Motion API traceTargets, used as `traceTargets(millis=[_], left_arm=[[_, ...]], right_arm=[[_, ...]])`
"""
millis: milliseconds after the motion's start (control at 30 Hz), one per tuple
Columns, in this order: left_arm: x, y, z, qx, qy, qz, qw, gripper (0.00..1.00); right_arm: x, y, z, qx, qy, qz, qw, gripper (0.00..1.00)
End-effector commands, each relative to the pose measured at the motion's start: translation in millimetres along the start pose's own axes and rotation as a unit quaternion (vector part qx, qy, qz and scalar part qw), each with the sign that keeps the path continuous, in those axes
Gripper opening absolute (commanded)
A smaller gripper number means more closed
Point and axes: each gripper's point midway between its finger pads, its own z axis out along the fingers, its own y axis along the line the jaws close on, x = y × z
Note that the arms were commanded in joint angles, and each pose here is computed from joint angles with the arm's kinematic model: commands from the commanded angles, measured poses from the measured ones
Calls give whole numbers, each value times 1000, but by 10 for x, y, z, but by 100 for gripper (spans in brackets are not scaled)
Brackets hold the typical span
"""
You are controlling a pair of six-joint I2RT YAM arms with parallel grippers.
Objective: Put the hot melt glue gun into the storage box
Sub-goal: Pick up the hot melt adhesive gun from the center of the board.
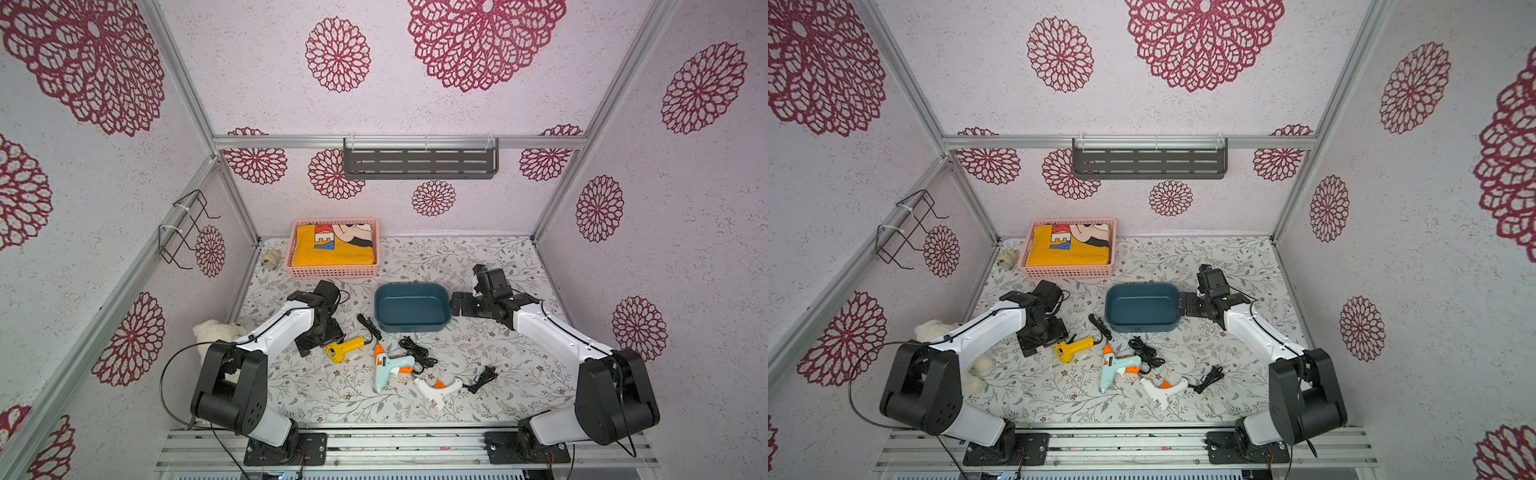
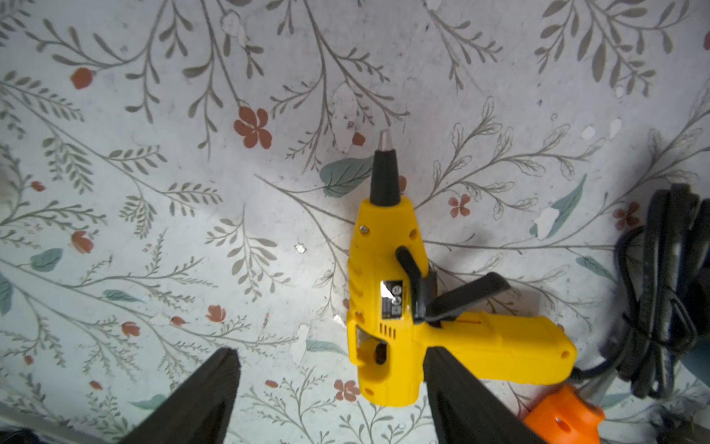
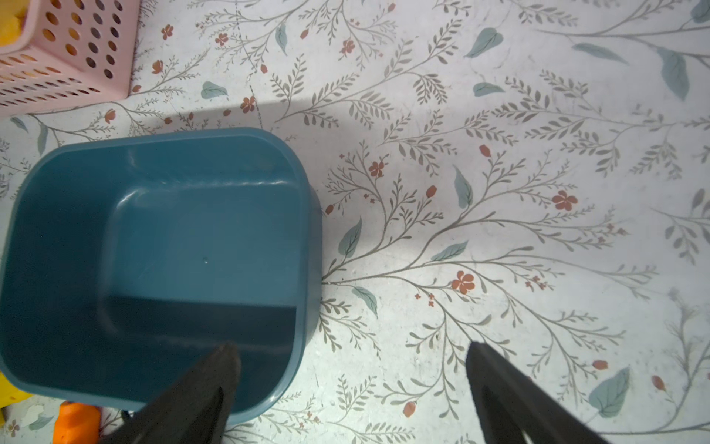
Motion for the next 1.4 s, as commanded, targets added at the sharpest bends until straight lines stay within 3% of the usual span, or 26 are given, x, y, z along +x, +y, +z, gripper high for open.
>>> traceTargets(millis=[0,567,967,1133,1367], left_arm=[[-167,-209,10,28,-18,3,999,82],[-189,-175,391,27,23,6,999,72],[-147,-111,452,17,37,23,999,44],[-143,-32,199,14,29,39,999,29],[-319,145,-573,-3,-25,76,997,17]], right_arm=[[-116,41,-90,-1,-13,-7,1000,99],[-59,-10,-65,9,-5,-8,1000,99],[-51,-44,-57,12,-4,-6,1000,99],[-94,-45,-100,9,-11,-7,1000,99],[-164,-19,-157,1,-22,-10,1000,99]])
